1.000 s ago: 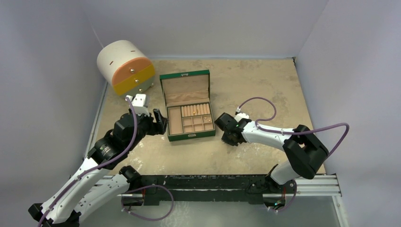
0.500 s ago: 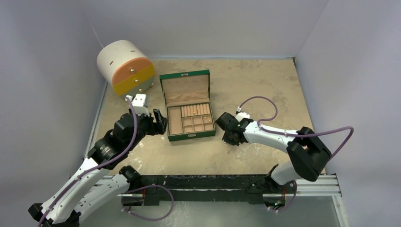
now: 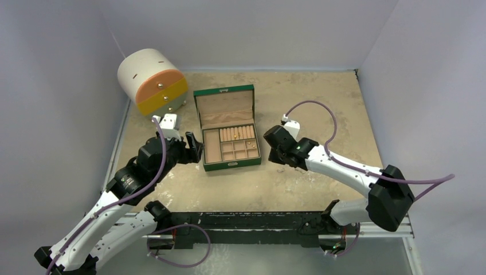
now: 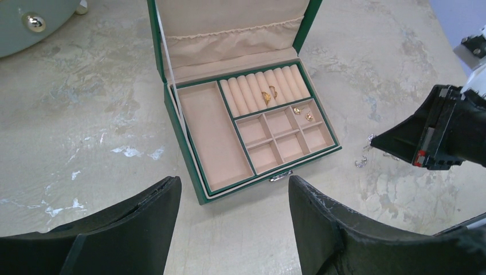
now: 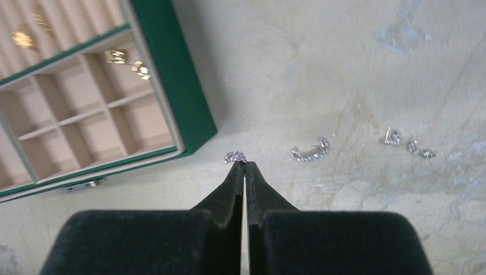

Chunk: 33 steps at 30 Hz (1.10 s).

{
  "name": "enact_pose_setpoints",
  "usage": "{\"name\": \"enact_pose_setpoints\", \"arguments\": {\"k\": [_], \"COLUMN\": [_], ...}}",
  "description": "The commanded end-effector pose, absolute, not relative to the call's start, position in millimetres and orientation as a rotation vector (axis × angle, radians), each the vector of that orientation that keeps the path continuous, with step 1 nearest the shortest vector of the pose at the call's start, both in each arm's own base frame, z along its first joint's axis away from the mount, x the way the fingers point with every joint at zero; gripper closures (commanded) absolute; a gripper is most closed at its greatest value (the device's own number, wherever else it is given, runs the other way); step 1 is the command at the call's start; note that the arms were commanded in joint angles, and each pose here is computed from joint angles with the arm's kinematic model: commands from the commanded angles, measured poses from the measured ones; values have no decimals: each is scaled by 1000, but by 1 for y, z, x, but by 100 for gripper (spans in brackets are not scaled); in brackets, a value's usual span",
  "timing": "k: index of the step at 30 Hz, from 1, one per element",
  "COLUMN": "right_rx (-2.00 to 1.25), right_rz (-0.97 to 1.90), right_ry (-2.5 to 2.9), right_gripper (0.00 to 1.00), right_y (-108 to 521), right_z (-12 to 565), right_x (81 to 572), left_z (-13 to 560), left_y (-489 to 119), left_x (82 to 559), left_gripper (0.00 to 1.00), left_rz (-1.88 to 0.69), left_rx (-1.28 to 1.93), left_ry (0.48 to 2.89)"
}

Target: Organize the mixed jewelry

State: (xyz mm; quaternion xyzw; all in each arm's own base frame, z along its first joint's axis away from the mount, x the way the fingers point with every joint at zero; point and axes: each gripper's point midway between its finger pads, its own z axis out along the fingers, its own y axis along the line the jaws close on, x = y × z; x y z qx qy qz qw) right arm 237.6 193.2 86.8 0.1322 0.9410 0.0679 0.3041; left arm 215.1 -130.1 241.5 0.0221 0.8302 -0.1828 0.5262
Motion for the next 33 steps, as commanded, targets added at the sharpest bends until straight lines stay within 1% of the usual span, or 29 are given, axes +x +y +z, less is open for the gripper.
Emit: {"name": "enact_pose_setpoints", "arguments": {"k": [1, 7, 15, 24, 33], "right_rx": [174, -5, -176, -240, -202], "right_rz": [248, 333, 374, 360, 273], "right_ry": [2384, 2361, 2424, 2491, 2535], "right_gripper": [100, 100, 100, 100, 100], "right_y": [210, 240, 269, 277, 271], "right_z": [132, 152, 138, 109, 91], "right_x": [263, 277, 283, 279, 282], "left_z": [254, 254, 256, 256, 255], "left_y": [-129, -129, -127, -127, -127], "left_x": [219, 218, 218, 218, 219], "left_gripper": [32, 32, 32, 32, 32], "left_rz": [-444, -447, -446, -446, -443], "left_rx": [32, 33, 29, 30, 28], "left_ry": [1935, 1934, 1928, 1928, 1931]}}
